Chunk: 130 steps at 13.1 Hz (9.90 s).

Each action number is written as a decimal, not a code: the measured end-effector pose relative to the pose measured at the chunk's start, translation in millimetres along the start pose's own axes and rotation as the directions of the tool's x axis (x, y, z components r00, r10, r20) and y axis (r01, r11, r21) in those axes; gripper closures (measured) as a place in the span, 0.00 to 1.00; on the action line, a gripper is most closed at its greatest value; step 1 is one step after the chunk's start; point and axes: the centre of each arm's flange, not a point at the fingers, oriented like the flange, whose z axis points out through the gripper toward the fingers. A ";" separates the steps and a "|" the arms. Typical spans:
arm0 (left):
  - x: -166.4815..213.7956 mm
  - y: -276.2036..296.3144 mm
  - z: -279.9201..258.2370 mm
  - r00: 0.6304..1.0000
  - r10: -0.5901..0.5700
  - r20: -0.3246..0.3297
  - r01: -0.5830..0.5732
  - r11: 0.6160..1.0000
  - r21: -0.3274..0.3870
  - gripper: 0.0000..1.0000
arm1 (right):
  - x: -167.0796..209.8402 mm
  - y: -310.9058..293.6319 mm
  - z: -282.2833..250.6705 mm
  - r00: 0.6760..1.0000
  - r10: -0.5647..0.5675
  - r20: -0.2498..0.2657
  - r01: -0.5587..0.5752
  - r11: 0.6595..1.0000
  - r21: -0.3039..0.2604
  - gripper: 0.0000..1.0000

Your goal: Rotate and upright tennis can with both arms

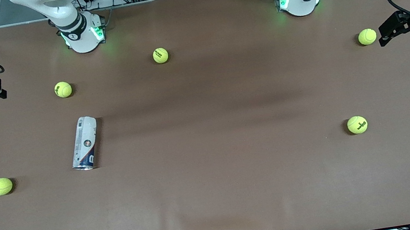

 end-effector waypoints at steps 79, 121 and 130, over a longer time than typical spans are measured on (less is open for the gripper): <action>4.8 2.8 17.0 0.998 0.005 0.066 -0.005 1.000 0.001 0.00 | 41.2 -13.6 433.2 0.977 0.084 0.196 -0.075 0.996 -0.053 0.00; 4.1 -8.3 14.1 0.998 -0.015 0.068 0.015 1.000 0.001 0.00 | -33.2 -443.4 363.9 0.519 -0.855 -0.008 0.813 0.496 -0.304 0.18; 4.0 -8.1 14.1 0.998 -0.015 0.069 0.015 1.000 0.001 0.00 | -46.8 -527.9 434.6 0.129 -0.980 0.149 0.929 0.067 -0.364 0.07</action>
